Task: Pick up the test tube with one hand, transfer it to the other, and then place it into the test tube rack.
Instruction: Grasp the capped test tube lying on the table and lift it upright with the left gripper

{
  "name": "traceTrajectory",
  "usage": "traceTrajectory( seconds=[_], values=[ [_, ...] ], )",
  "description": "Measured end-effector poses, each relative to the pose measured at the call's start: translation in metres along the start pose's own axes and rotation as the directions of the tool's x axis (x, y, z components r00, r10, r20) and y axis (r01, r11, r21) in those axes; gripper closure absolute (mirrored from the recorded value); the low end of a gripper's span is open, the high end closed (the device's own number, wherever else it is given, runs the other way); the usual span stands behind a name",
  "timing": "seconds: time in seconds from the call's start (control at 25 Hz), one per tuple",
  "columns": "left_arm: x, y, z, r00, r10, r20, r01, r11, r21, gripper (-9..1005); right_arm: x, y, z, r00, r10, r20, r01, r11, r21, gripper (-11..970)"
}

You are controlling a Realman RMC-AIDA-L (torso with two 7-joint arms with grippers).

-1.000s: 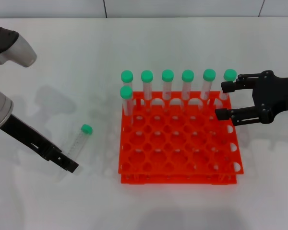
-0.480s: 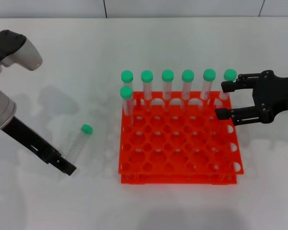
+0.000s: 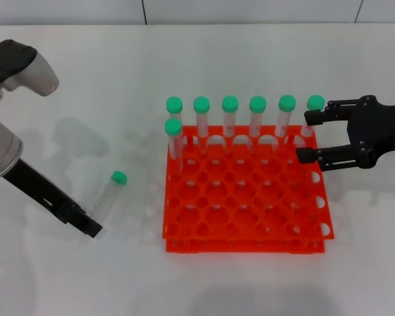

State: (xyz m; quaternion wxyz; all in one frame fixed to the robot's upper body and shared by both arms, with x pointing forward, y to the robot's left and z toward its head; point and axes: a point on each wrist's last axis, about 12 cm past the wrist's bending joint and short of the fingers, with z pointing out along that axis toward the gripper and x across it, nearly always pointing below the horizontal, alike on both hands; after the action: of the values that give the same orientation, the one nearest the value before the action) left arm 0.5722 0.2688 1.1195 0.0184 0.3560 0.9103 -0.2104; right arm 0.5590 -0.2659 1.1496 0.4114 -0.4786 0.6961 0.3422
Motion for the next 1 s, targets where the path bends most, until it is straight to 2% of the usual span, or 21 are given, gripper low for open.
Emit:
traceTrajectory(
  seconds=[0.4, 1.0],
  values=[
    [-0.0033, 0.0009, 0.0042, 1.000, 0.003, -0.022, -0.003, 1.000, -0.010, 470, 0.0004, -0.0005, -0.0002, 1.000, -0.006, 0.001, 0.006, 1.000, 0.004, 205],
    [-0.0061, -0.0019, 0.0071, 0.999, 0.022, -0.039, -0.022, 1.000, -0.012, 527, 0.0014, -0.0009, -0.0003, 1.000, -0.007, 0.002, 0.007, 1.000, 0.009, 205]
  ],
)
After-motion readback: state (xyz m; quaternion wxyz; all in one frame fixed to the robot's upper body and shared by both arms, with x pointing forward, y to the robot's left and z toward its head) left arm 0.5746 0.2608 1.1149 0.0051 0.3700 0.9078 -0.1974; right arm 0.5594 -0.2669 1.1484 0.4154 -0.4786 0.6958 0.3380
